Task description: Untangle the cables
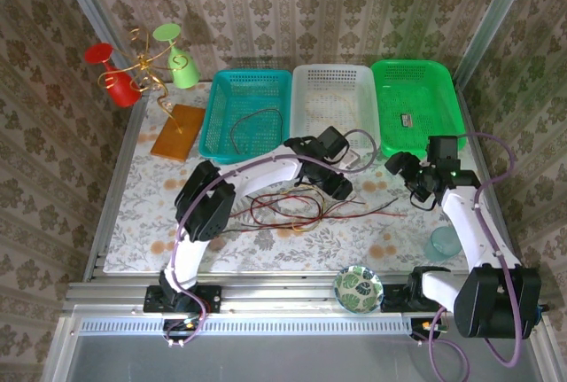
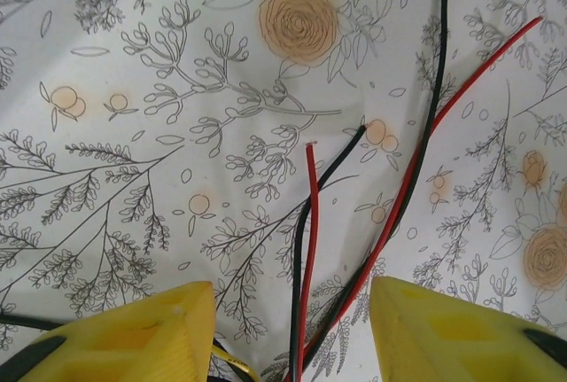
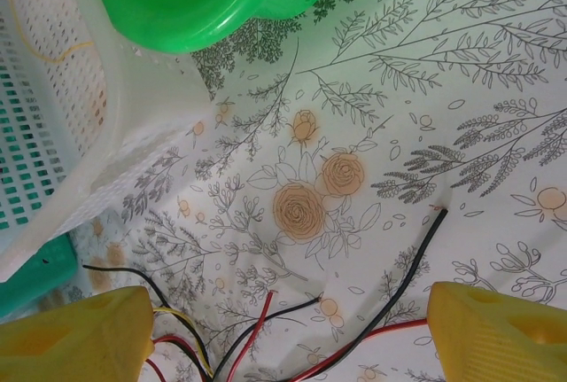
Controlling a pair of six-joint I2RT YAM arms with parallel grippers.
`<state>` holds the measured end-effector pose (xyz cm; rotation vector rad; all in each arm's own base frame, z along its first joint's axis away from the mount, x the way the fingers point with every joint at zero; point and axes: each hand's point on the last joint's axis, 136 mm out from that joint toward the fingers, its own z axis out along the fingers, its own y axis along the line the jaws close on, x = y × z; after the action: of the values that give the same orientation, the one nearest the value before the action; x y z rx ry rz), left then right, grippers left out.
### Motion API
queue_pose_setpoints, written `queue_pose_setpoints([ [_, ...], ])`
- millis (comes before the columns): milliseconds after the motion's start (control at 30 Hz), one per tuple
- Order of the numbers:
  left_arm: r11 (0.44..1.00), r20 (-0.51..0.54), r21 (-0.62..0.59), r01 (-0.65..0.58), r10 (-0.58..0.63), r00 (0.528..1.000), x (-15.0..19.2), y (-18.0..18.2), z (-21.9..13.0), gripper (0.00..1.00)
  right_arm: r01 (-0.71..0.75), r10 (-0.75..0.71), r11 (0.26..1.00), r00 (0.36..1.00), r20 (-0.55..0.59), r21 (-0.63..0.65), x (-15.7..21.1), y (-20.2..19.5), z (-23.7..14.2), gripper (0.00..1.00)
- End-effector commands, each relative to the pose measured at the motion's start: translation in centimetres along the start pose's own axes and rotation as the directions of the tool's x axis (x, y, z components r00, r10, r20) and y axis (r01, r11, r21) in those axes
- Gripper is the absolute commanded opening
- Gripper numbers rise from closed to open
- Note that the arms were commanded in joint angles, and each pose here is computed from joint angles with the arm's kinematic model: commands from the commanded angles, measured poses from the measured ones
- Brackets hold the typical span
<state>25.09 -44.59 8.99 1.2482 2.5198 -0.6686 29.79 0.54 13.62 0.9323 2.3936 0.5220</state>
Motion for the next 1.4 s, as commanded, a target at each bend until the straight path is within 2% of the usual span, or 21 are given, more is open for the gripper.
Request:
queue_pose_setpoints([
  [0,1.0,-0.118,0.006,0.001,0.0,0.993,2.0,0.0,0.4,0.49,0.012,-0.013,1.0,1.0,-0.007,-0.028,0.0,0.5,-1.0,0.82],
  [200,1.0,-0.19,0.007,-0.024,0.025,0.981,3.1,-0.1,1.8,0.48,0.014,-0.014,0.999,1.0,0.0,-0.032,-0.2,0.4,-1.3,0.82],
  [367,1.0,-0.267,0.013,-0.012,0.016,0.964,3.9,0.1,2.8,0.42,0.013,-0.013,0.999,1.0,0.004,-0.037,-0.3,0.4,-1.5,0.82],
  [567,0.999,-0.284,0.036,-0.028,0.037,0.958,4.3,-0.4,3.1,0.25,0.012,-0.012,0.999,1.0,0.004,-0.035,-0.5,0.2,-1.2,0.82],
  [767,0.999,-0.261,0.027,-0.041,0.047,0.964,3.7,-0.4,2.7,0.0,0.015,-0.015,0.998,1.0,0.003,-0.058,-0.6,0.7,-1.5,0.82],
  [933,0.996,-0.167,0.026,-0.081,0.084,0.982,1.6,-1.4,-0.3,0.0,0.049,-0.049,0.991,0.999,0.005,-0.125,-0.4,2.0,-2.3,0.84],
  [1100,0.991,-0.054,0.002,-0.136,0.136,0.989,-1.0,-2.3,-5.0,0.0,0.064,-0.061,0.964,0.998,0.022,-0.257,-0.2,4.2,-4.4,0.84],
  [1200,0.988,-0.021,0.004,-0.152,0.153,0.988,-2.6,-2.4,-7.4,0.0,0.069,-0.049,0.907,0.997,0.058,-0.415,-0.6,7.1,-6.9,0.84],
  [1367,0.989,0.045,-0.009,-0.151,0.151,0.987,-4.7,-2.5,-10.9,0.0,0.048,0.002,0.825,0.996,0.086,-0.563,-1.3,10.2,-9.9,0.79],
])
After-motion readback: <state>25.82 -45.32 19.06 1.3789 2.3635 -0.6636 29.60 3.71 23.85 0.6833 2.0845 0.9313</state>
